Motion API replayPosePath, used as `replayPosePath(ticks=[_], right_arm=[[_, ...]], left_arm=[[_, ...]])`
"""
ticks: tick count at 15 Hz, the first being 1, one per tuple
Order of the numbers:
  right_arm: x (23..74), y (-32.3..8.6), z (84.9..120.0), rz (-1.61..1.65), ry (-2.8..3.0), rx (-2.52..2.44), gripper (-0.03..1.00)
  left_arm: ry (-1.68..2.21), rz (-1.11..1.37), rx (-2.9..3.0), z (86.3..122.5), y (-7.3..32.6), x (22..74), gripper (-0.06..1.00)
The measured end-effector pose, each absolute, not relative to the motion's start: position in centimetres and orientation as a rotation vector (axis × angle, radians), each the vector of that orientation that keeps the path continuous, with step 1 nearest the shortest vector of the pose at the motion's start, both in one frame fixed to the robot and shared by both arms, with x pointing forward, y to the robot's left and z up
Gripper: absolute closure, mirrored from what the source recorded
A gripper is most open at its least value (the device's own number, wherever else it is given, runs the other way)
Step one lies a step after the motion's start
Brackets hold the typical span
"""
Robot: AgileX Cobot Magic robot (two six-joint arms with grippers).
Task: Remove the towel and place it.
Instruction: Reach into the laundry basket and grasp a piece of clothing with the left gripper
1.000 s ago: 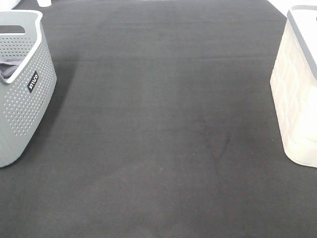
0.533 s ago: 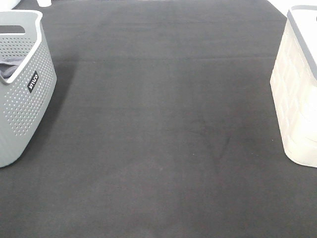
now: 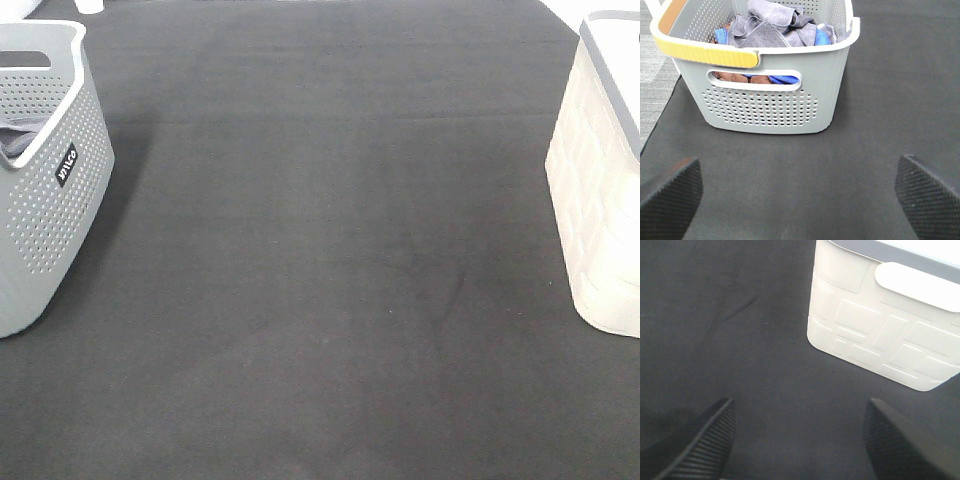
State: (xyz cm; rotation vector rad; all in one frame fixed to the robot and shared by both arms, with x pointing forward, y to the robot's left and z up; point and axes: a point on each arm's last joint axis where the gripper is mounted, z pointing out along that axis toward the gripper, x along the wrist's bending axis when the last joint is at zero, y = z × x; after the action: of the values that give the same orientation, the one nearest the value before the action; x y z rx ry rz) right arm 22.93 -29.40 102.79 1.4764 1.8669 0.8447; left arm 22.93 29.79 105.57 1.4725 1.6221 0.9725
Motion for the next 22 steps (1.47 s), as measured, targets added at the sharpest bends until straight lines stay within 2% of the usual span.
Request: replayPosePath(ticks=[2, 7, 14, 19, 22], right_arm=[[22.9, -29.4, 102.8, 0.845, 1.867, 1.476, 0.31], [22.9, -29.4, 102.8, 0.845, 1.867, 1.476, 0.31], [22.9, -29.4, 102.8, 0.845, 1.867, 1.476, 0.31], [22.9, -29.4, 102.8, 0.845, 1.867, 1.476, 0.31], [22.9, -29.4, 102.8, 0.845, 1.867, 1.476, 0.31]], left_arm=[[1.66, 0.937, 1.507, 106.1, 29.8, 23.3, -0.02], [1.714, 0.883, 1.615, 111.6, 30.2, 26.4, -0.02], [1.573, 0.85, 2.046, 116.0, 31.0, 35.1, -0.02], [1.339, 0.926, 2.321, 120.7, 31.9, 42.2, -0.02], [1.162, 0.948, 2.644, 119.5, 33.3, 47.7, -0.01]])
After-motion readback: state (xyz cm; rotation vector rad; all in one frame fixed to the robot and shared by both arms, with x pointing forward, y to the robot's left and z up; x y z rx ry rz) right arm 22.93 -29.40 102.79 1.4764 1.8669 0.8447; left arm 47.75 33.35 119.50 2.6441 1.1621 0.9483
